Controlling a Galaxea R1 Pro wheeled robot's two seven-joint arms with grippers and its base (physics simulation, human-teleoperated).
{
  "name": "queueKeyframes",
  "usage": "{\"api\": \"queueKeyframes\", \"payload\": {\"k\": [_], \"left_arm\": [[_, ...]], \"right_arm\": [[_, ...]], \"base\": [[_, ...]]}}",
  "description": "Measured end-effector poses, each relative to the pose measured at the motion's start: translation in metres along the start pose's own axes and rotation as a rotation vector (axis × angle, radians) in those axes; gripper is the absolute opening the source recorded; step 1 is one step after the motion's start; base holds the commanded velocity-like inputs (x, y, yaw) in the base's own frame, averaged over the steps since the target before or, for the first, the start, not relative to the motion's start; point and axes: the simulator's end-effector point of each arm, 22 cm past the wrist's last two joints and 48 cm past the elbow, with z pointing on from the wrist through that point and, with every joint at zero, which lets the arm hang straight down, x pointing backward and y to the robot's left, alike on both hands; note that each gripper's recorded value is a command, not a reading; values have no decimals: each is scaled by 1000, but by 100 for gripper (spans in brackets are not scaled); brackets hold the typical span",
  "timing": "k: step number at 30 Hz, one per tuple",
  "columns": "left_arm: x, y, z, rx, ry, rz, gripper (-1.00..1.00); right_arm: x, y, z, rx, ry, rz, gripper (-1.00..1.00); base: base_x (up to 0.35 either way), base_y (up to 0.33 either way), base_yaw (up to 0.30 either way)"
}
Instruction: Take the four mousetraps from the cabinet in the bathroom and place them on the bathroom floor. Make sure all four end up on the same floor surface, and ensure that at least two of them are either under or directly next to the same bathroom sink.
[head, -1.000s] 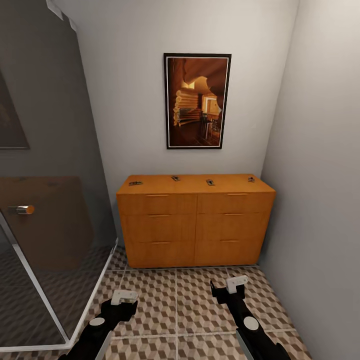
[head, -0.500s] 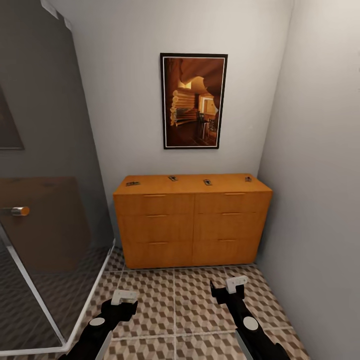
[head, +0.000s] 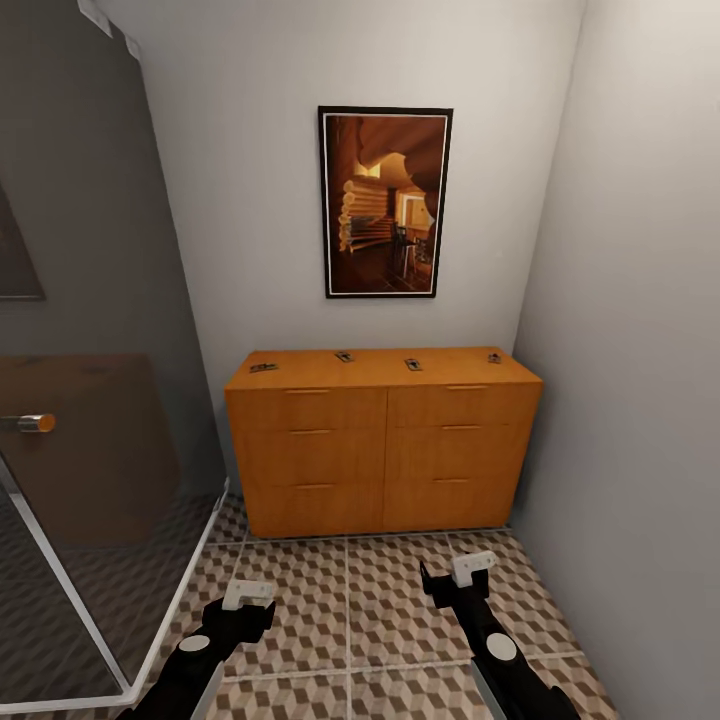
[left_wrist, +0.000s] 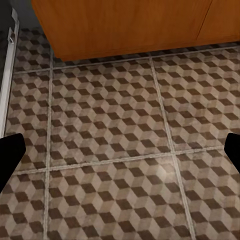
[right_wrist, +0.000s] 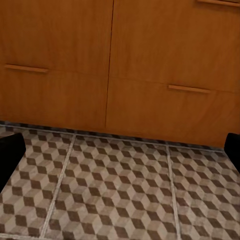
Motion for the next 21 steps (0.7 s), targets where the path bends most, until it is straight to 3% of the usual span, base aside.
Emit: {"api": "queueKeyframes", "payload": {"k": [21], "left_arm": [[0, 0, 0, 0, 0, 0, 100]], "right_arm": [[0, -1, 0, 0, 0, -4, 100]], "base": [[0, 0, 0]]}}
